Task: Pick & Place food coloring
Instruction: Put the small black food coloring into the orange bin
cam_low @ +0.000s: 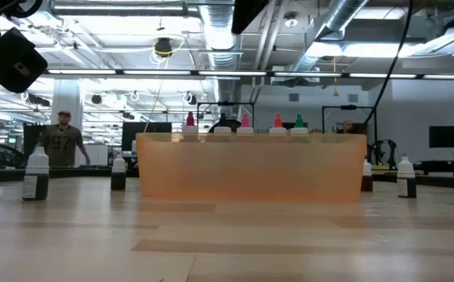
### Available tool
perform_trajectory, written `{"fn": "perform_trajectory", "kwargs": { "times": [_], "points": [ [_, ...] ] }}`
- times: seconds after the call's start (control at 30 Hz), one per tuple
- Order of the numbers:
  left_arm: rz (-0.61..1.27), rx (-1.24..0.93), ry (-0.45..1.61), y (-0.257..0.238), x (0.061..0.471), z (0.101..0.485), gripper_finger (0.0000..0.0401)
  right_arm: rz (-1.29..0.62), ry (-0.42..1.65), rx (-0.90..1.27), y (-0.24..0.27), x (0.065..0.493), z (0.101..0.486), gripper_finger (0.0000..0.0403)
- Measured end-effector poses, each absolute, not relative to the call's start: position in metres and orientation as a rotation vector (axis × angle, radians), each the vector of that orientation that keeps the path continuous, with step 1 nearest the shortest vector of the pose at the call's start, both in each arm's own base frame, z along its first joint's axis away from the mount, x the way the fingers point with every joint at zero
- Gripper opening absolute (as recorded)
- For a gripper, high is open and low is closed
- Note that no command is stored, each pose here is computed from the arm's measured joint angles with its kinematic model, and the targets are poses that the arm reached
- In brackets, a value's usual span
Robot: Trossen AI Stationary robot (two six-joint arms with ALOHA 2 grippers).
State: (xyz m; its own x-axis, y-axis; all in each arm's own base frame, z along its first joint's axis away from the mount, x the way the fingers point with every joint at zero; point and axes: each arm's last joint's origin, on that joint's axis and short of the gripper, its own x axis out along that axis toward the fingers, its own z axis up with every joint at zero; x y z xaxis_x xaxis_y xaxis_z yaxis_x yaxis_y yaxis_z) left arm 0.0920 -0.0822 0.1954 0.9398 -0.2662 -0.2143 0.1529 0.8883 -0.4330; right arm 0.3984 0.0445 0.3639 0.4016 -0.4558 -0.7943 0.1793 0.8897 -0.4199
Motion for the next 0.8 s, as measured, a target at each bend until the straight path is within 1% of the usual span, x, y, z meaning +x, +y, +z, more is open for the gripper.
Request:
{"fn": "perform_trajectory", "kwargs": {
  "times": [0.1,0.33,0.53,0.8],
  "points": [
    [-0.213,-0.462,0.282,-0.082,0.092,0.195,0.0203,-0.425,1.055,-0.292,0.043,0.389,0.378,0.0087],
    [-0.194,-0.476,0.274,-0.082,0.092,0.195,0.0203,-0.412,1.053,-0.311,0.04,0.367,0.392,0.0087],
    [-0.19,-0.475,0.272,-0.081,0.092,0.195,0.0203,-0.424,1.047,-0.29,0.036,0.34,0.391,0.0087],
    [-0.187,-0.472,0.271,-0.081,0.092,0.195,0.0203,-0.446,0.916,-0.186,0.03,0.287,0.379,0.0087]
  ]
}}
